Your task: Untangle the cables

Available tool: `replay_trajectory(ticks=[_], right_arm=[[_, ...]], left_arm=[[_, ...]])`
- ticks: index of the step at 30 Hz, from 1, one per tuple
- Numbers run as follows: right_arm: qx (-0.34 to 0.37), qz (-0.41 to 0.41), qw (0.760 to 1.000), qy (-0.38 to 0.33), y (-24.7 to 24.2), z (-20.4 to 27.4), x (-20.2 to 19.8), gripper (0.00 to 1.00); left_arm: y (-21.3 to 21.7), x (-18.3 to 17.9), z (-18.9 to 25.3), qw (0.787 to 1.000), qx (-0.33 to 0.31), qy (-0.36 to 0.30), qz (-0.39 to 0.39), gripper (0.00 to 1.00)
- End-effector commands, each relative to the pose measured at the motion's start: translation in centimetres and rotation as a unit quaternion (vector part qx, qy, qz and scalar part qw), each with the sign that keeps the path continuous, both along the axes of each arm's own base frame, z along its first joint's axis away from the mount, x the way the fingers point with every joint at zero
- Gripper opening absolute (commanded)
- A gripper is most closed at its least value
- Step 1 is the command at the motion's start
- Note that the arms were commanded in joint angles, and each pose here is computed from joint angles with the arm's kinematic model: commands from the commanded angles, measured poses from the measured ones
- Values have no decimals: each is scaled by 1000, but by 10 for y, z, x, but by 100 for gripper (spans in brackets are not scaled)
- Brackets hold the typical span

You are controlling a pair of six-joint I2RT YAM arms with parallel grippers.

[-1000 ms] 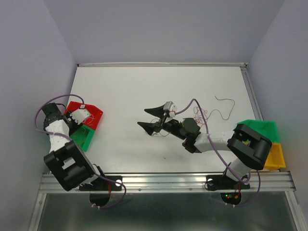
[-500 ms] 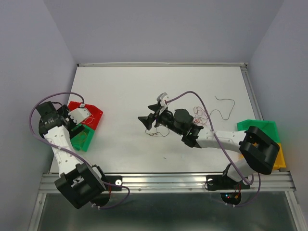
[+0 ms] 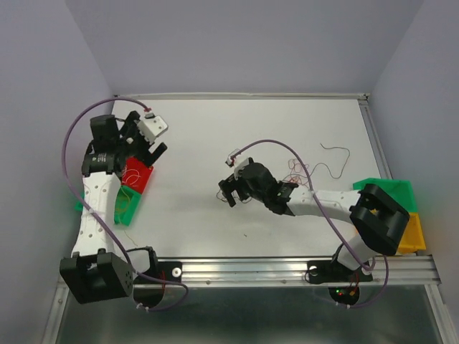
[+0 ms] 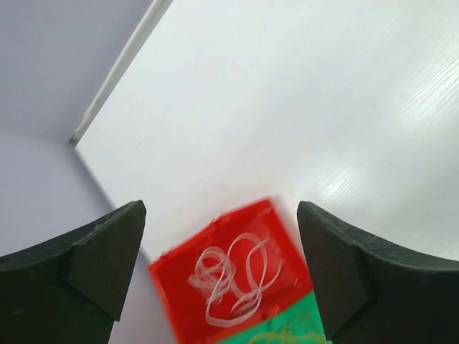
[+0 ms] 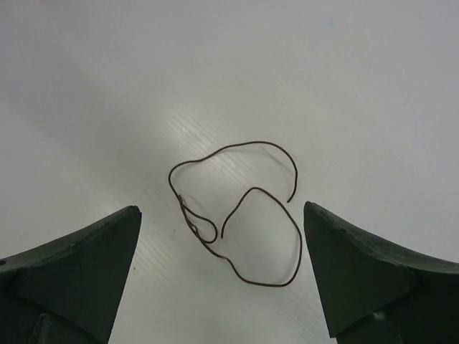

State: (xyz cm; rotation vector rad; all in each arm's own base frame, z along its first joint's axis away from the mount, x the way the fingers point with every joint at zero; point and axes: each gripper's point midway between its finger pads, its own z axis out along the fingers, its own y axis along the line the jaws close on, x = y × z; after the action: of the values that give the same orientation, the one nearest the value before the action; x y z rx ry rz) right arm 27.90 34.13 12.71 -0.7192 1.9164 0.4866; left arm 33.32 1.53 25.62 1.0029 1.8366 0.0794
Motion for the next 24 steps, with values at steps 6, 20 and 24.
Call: replay_trajectory(ticks=[6,20,24], right_arm=[[-72,16,996,47,19,-46,18,100],[-145,-67,982,101,-11,-92,32,0],[-128,-148,978,76,-36,-67,38,1]], left_arm=[[-118,61,64,964,-251,-85,-33,99],[-138,83,44,930,-351,-106,20,99],[-151,64,44,928,-354,-113,-6,99]])
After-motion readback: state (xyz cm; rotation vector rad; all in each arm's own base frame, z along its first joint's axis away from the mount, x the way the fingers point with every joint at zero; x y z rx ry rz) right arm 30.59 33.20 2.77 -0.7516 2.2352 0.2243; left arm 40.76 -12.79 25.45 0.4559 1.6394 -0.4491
